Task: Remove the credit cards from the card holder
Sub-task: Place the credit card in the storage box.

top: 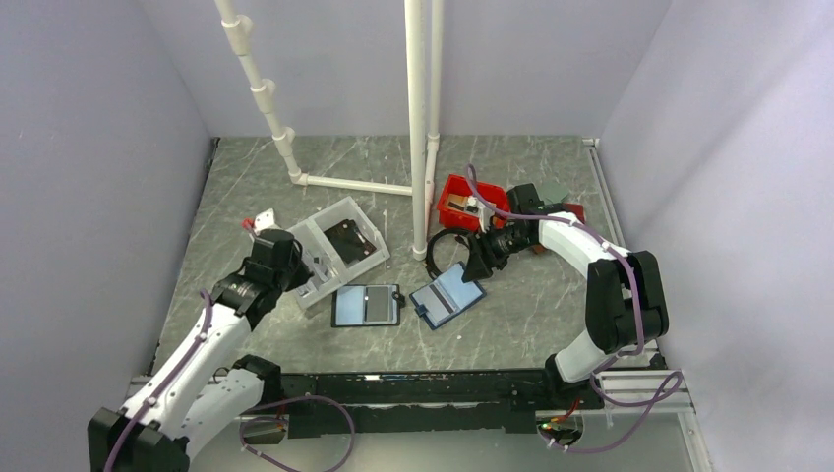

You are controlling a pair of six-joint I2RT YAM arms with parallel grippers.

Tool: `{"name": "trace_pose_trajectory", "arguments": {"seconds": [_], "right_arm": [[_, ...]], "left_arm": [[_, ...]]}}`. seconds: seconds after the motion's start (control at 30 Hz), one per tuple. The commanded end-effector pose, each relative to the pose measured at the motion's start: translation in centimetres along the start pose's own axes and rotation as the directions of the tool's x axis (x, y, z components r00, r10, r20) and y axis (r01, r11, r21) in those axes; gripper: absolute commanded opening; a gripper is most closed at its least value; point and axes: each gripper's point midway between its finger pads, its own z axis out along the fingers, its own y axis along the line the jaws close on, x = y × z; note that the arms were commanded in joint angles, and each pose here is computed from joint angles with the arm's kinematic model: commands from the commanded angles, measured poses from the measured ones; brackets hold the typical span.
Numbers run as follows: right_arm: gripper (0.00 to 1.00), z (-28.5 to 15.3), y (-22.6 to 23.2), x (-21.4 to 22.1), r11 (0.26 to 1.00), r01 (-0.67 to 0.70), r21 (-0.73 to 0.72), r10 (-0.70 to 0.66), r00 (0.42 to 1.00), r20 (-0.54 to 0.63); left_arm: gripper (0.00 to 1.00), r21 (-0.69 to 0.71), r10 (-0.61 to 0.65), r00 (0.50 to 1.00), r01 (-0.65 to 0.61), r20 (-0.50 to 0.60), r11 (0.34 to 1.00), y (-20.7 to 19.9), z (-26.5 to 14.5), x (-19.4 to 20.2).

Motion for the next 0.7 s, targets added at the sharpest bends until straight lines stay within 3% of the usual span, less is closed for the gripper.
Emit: {"name": "trace_pose_trajectory", "arguments": {"seconds": [0.0, 0.23, 0.43, 0.5, 0.67], "right_arm": [[0.53, -0.8, 0.3, -1.2, 0.999, 0.050, 0.011, -0.051, 0.998, 0.032], [0.54, -0.8, 0.4, -1.1, 0.999, 0.047, 0.005, -0.047, 0.998, 0.031], [0.55, -0.7, 0.3, -1.1, 0.999, 0.046, 0.005, -0.046, 0.999, 0.029], [0.55, -0.7, 0.3, -1.0, 0.999, 0.045, 0.005, -0.045, 0.999, 0.027], [0.55, -0.7, 0.2, -1.0, 0.999, 0.046, 0.007, -0.046, 0.999, 0.025]], "left_arm": [[0.00, 0.029, -0.081, 0.995, 0.079, 0.065, 0.996, -0.8, 1.3, -3.3], [0.00, 0.101, -0.223, 0.974, 0.218, 0.041, 0.971, 0.2, 4.2, -4.7], [0.00, 0.093, -0.278, 0.959, 0.283, -0.060, 0.955, 0.9, 6.6, -3.4], [0.08, 0.060, -0.291, 0.953, 0.296, -0.085, 0.953, 1.3, 7.0, -2.9], [0.42, -0.125, -0.356, 0.931, 0.345, -0.078, 0.930, 3.6, 6.4, -3.0]]}}
